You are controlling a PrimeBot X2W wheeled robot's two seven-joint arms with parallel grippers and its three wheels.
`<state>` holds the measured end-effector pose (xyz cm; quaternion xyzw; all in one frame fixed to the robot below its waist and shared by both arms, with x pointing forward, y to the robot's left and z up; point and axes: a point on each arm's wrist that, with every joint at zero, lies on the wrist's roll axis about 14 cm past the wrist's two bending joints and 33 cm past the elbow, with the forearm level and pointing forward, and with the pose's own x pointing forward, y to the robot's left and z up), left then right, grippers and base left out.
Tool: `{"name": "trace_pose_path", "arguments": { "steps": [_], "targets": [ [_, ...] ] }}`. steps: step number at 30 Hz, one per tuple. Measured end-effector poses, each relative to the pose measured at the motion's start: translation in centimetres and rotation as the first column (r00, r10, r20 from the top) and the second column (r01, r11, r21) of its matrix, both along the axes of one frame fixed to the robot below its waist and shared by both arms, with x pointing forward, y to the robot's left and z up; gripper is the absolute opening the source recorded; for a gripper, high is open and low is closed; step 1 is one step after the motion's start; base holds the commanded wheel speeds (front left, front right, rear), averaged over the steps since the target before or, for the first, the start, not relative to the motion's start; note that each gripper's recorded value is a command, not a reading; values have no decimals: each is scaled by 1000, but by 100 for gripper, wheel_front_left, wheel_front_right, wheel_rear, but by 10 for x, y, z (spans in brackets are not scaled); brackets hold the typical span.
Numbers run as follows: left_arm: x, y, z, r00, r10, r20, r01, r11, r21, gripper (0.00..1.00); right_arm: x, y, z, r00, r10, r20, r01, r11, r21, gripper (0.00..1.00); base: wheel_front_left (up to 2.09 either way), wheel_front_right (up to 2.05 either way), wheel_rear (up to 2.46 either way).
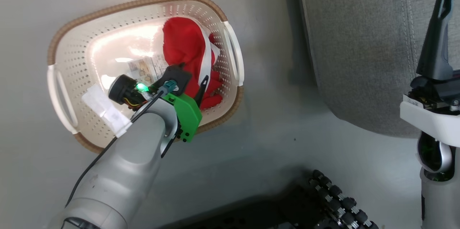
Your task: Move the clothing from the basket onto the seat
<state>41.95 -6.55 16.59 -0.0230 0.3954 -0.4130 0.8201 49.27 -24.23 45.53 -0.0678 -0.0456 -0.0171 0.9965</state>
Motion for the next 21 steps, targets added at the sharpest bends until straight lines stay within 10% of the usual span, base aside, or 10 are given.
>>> {"name": "trace_pose_path", "arguments": {
  "steps": [21],
  "targets": [
    [-16,-26,-53,989,-55,-138,70,992,102,100,-6,1,-41,993,0,-120,-3,1000,-28,100,0,0,0]
  ]
}}
